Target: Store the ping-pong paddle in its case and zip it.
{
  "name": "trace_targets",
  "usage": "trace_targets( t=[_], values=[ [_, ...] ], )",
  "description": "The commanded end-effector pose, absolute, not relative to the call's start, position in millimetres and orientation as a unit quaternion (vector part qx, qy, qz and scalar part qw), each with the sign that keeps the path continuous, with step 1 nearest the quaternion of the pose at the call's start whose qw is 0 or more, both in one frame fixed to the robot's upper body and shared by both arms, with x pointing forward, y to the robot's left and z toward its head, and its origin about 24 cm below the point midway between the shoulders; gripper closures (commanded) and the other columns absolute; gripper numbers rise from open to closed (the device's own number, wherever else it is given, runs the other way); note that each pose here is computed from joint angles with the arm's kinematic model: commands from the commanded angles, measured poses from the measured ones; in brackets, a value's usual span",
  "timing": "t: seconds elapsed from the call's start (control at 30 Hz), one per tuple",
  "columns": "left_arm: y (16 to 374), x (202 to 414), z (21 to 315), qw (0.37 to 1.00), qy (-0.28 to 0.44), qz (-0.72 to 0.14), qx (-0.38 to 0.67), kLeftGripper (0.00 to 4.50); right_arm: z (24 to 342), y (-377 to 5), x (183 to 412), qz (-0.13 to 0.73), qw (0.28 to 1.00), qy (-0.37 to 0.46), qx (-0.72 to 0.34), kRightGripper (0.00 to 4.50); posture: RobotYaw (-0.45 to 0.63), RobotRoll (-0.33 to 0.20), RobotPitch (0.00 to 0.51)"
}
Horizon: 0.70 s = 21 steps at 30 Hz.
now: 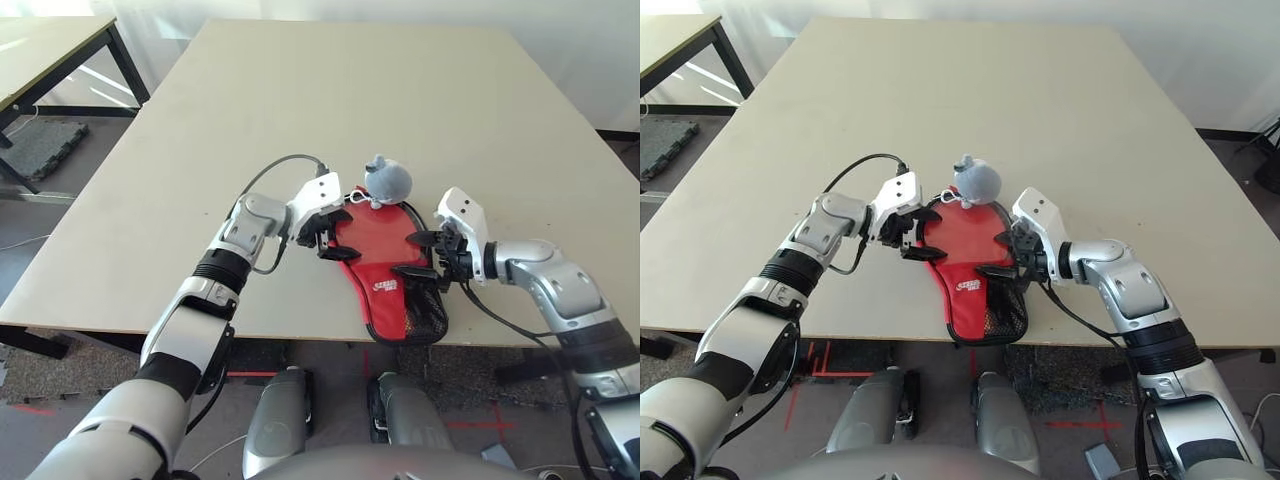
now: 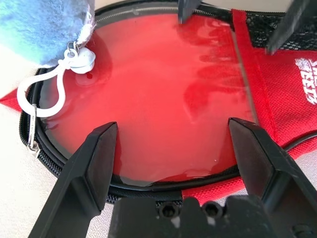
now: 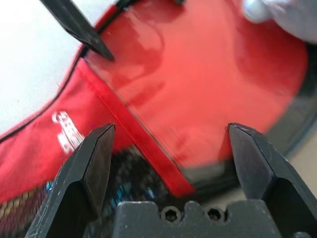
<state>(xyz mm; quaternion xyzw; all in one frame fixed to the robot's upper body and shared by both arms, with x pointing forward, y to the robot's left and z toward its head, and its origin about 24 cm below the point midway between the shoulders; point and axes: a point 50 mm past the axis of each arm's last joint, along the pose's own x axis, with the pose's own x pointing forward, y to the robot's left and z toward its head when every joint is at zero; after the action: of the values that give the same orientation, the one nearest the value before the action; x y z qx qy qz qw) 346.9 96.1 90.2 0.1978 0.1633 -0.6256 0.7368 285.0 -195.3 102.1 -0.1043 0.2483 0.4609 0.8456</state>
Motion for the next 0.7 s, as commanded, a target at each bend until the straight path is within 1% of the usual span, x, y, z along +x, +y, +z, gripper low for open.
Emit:
trace_targets(
  t=[0.03, 0.17, 0.27, 0.37, 0.53, 0.7],
  values=[
    [95.1, 343.7, 78.0, 0.729, 0.191, -0.626, 0.198, 0.03, 123.6, -202.5, 289.7, 0.461, 0.852, 0.226, -0.106, 0.00, 0.04, 0.000, 0.114],
    [92.7, 342.7, 77.3, 0.726, 0.193, -0.630, 0.196, 0.03, 149.0, -203.6, 298.9, 0.459, 0.861, 0.187, -0.114, 0.00, 0.04, 0.000, 0.115],
    [90.9, 342.8, 77.7, 0.725, 0.192, -0.632, 0.195, 0.03, 170.3, -200.6, 312.3, 0.447, 0.874, 0.141, -0.130, 0.00, 0.04, 0.000, 0.117],
    [89.6, 342.8, 78.2, 0.724, 0.192, -0.633, 0.194, 0.03, 180.6, -197.0, 326.6, 0.427, 0.887, 0.109, -0.138, 0.00, 0.05, 0.000, 0.119],
    [88.9, 342.1, 78.2, 0.723, 0.192, -0.636, 0.191, 0.03, 174.5, -182.7, 353.4, 0.395, 0.903, 0.096, -0.138, 0.00, 0.06, 0.000, 0.120],
    [88.7, 340.0, 76.9, 0.721, 0.194, -0.638, 0.188, 0.03, 160.7, -165.8, 365.1, 0.410, 0.898, 0.109, -0.116, 0.00, 0.08, 0.000, 0.121]
  ],
)
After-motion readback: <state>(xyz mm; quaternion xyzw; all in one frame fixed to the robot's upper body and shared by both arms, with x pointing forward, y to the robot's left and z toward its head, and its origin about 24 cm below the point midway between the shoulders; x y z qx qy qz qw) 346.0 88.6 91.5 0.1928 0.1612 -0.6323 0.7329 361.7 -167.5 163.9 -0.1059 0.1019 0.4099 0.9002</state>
